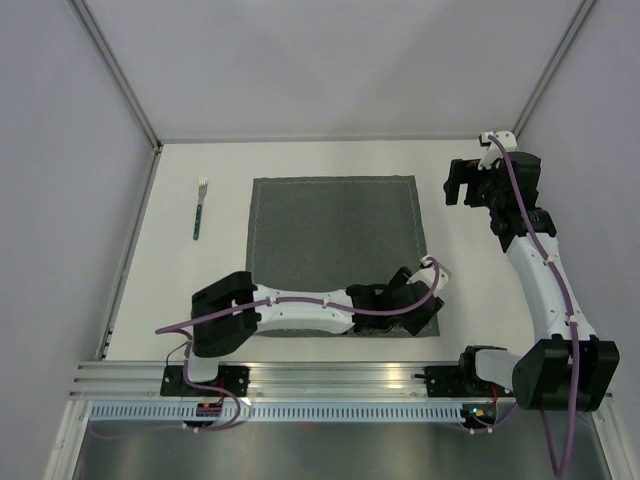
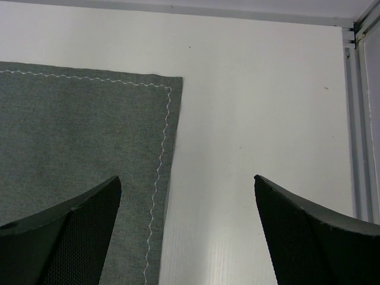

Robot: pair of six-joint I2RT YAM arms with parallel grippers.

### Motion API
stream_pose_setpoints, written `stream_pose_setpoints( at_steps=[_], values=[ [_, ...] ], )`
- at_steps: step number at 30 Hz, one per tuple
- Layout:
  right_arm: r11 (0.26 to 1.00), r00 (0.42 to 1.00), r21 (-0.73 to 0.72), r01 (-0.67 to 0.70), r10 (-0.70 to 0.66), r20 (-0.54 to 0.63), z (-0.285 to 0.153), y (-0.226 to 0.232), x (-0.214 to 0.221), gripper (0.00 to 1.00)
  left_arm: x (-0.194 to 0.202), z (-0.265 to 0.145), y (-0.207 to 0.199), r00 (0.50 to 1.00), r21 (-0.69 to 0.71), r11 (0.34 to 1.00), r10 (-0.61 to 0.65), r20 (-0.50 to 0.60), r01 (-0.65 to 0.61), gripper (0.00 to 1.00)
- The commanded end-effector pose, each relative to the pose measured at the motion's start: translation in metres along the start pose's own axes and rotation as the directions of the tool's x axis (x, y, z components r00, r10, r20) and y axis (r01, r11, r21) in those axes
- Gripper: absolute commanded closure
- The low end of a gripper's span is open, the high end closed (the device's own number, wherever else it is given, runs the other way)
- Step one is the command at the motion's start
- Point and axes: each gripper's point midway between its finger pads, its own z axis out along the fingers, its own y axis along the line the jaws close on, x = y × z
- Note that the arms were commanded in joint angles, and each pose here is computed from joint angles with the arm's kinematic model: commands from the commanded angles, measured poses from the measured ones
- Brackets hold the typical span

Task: Fold the napkin, place the utensils inside, and roll it up
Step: Fold the napkin at the center of the board.

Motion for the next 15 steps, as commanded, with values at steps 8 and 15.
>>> stream_pose_setpoints(
  at_steps=[8,15],
  values=[
    [0.999,1.0,0.032,-0.01,0.01,0.014,-0.002,-0.005,-0.01,0.02,-0.018,0.035,-0.074,0.993,0.154,0.984,0.075,0.093,-0.089,0.34],
    [0.999,1.0,0.034,-0.007,0.007,0.008,-0.001,-0.006,-0.008,0.02,-0.001,0.05,-0.087,0.991,0.173,0.977,0.111,0.069,-0.122,0.37]
  ],
)
